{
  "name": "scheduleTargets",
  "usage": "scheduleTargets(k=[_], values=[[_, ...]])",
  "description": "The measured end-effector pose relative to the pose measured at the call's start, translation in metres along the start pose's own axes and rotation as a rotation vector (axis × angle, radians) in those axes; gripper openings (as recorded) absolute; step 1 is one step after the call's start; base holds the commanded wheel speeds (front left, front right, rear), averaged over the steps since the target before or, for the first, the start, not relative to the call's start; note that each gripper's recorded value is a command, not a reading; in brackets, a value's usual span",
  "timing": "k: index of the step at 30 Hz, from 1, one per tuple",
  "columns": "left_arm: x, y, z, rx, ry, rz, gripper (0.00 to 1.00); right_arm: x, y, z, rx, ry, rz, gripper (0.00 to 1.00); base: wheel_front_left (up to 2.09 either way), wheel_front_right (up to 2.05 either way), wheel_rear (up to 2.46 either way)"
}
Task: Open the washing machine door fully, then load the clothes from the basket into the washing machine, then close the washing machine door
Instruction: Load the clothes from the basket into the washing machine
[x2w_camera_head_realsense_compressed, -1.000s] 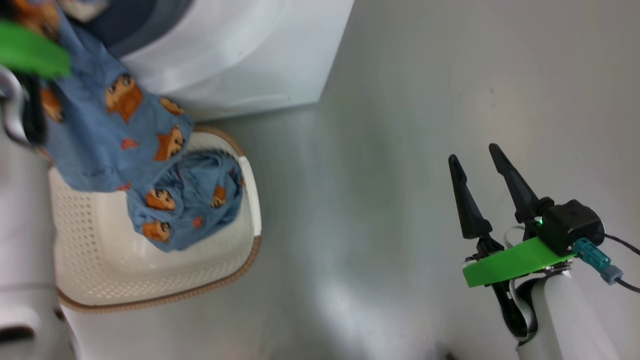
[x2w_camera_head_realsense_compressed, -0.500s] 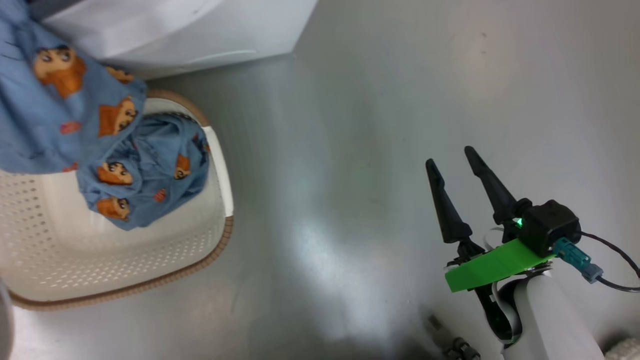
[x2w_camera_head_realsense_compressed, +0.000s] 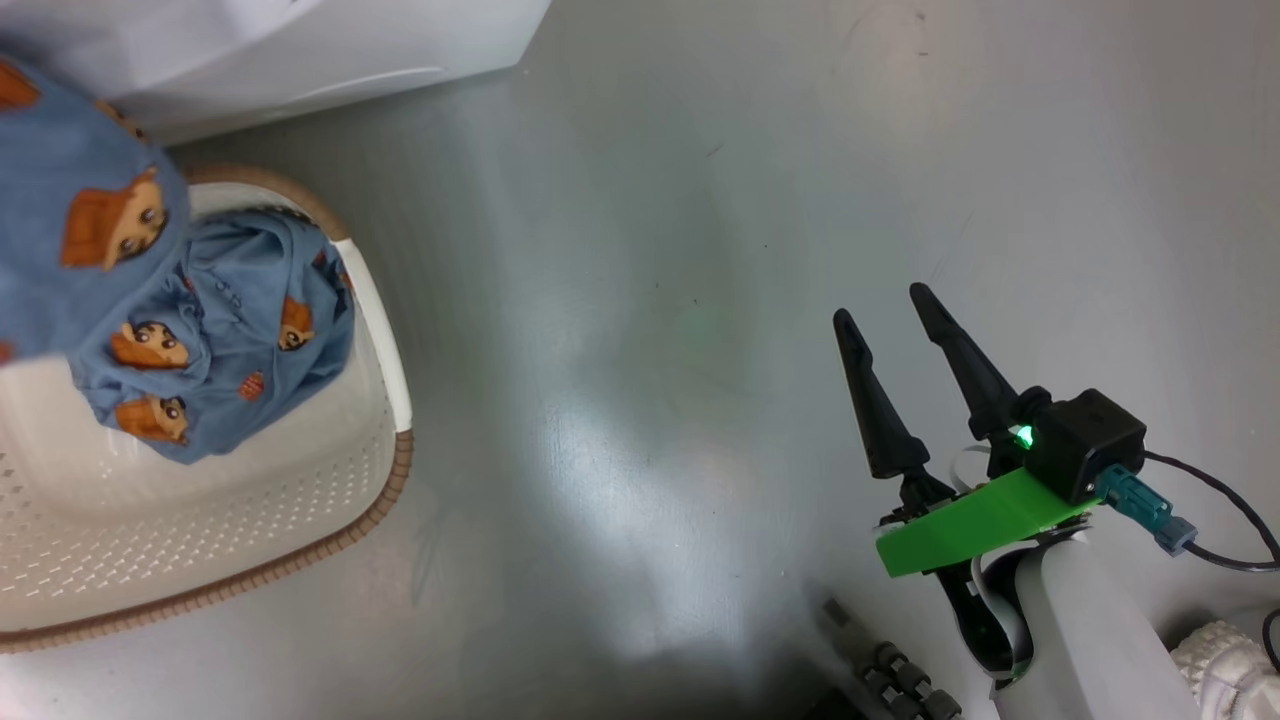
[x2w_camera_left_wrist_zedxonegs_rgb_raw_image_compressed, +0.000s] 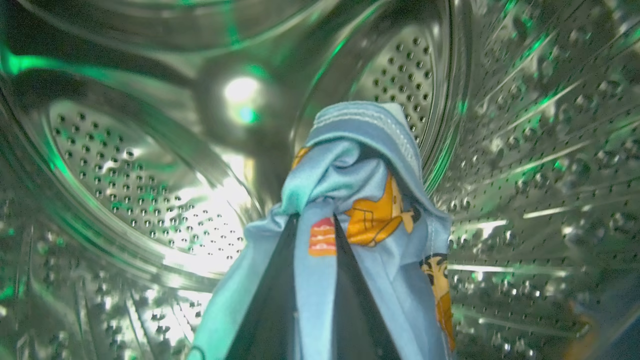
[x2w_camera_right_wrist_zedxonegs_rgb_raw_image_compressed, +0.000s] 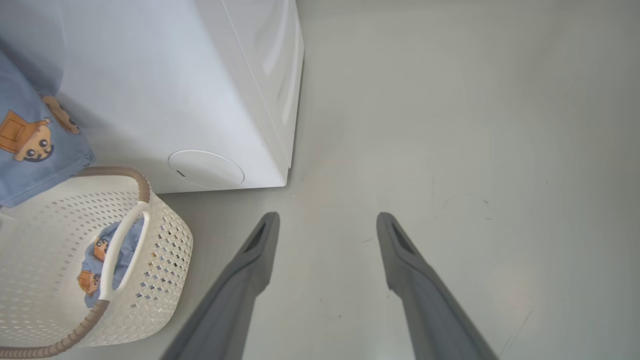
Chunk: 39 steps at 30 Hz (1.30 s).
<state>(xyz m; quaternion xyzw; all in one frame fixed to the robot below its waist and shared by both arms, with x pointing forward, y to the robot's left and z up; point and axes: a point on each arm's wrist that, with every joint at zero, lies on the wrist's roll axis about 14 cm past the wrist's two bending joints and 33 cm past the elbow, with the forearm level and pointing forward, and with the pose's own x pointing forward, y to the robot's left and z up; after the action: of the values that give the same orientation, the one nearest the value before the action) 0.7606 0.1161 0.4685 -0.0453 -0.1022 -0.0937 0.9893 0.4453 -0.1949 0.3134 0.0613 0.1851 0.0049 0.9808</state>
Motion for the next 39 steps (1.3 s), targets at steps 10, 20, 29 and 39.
scheduleTargets(k=[10,20,29,39], values=[[-0.020,0.008,-0.031,-0.044,0.132,0.042,1.00,0.008,0.007,0.013,0.013,-0.040,0.022,1.00,0.00,0.00,0.00],[-0.041,-0.001,-0.016,-0.057,0.117,0.021,1.00,0.012,0.014,0.027,0.026,-0.081,0.036,1.00,0.00,0.00,0.00],[-0.071,-0.001,0.003,-0.080,0.057,0.031,1.00,0.017,0.020,0.035,0.039,-0.108,0.049,1.00,0.00,0.00,0.00],[-0.126,0.000,0.002,-0.101,0.061,0.060,1.00,0.019,0.030,0.045,0.045,-0.134,0.076,1.00,0.00,0.00,0.00]])
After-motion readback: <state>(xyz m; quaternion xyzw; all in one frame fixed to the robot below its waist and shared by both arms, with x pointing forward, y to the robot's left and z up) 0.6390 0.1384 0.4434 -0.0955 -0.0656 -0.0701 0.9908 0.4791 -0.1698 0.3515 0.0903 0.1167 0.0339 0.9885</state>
